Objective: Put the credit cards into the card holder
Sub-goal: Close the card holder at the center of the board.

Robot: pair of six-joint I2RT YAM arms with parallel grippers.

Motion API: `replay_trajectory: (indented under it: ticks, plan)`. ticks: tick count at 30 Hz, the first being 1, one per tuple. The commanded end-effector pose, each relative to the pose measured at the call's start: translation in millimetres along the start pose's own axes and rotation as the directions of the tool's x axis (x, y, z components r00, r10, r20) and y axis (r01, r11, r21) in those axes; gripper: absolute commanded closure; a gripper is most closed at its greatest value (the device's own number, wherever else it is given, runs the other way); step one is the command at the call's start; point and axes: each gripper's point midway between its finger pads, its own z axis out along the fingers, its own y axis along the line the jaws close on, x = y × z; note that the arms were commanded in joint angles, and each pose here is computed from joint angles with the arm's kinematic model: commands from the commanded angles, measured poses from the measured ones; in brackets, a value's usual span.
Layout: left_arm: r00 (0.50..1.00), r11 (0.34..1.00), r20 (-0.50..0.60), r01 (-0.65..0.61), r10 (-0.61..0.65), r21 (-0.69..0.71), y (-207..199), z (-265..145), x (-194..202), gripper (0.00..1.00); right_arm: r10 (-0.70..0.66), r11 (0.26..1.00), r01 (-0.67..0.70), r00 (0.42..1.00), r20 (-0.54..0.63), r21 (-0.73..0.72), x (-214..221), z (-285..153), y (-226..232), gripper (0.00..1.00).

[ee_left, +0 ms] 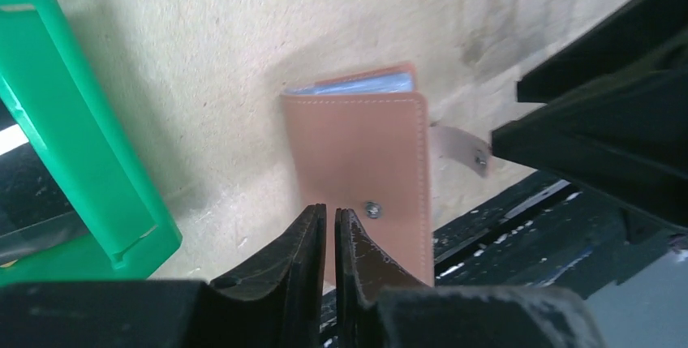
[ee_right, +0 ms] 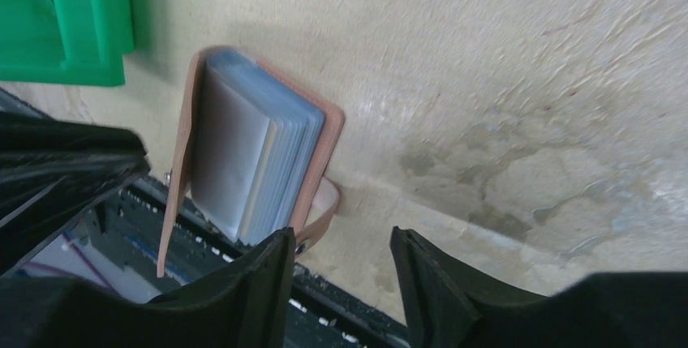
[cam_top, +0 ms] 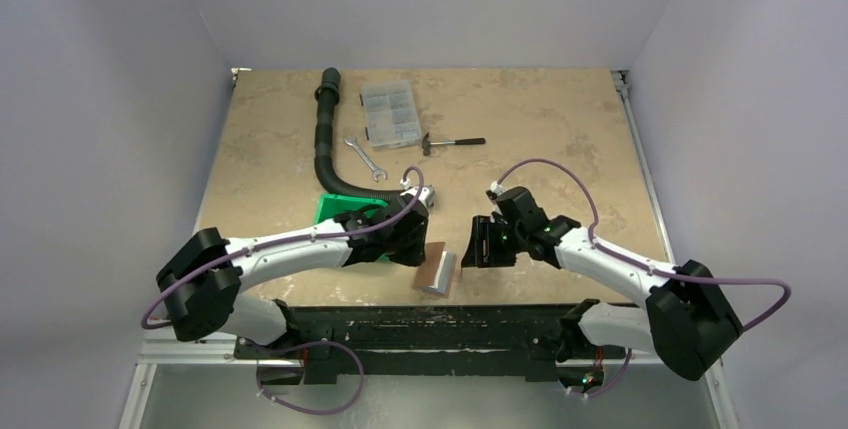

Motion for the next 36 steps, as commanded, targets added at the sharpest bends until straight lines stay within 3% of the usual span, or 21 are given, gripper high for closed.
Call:
replay_trajectory:
  ticks: [1, 6, 12, 17, 23, 26, 33, 36]
  plan:
    - [1.000, 1.000, -0.005, -0.010, 0.010, 0.028, -5.0, 11.2, 5.5, 0.88, 0.002, 0.998, -0.003, 1.000, -0.009, -0.068, -4.0, -0.2, 20.5, 0.49]
    - [1.000, 0.996, -0.018, -0.021, 0.022, 0.089, -27.6, 26.4, 14.9, 0.93, 0.026, 0.996, -0.028, 0.999, -0.031, -0.082, 2.0, 10.0, 18.7, 0.61]
    - [0.998, 0.992, -0.047, -0.034, 0.040, 0.119, -48.6, 43.9, 31.6, 0.94, 0.060, 0.994, -0.062, 0.998, -0.025, -0.087, 2.2, 20.0, 16.9, 0.65]
    - [0.997, 0.997, -0.080, -0.018, 0.024, 0.072, -34.0, 53.9, 47.2, 0.96, 0.021, 0.999, -0.021, 1.000, 0.000, -0.045, -3.4, 12.1, 12.1, 0.63]
    - [0.996, 0.999, -0.086, -0.029, 0.030, 0.016, -19.9, 54.8, 51.9, 0.96, -0.027, 0.999, 0.027, 0.999, 0.024, 0.025, -8.1, 0.5, 3.4, 0.42]
    - [0.995, 0.999, -0.092, -0.029, 0.030, 0.013, -19.3, 56.9, 53.9, 0.96, -0.069, 0.997, 0.068, 0.997, 0.023, 0.046, -9.6, -7.5, 10.2, 0.39]
    - [0.995, 1.000, -0.094, -0.024, 0.025, 0.013, -18.1, 57.6, 55.5, 0.97, -0.106, 0.982, 0.100, 0.994, 0.030, 0.162, -12.3, -15.9, 17.5, 0.40]
    - [0.996, 1.000, -0.089, -0.025, 0.026, 0.012, -17.7, 56.4, 54.6, 0.97, -0.099, 0.977, 0.091, 0.995, 0.032, 0.193, -13.7, -15.6, 13.2, 0.53]
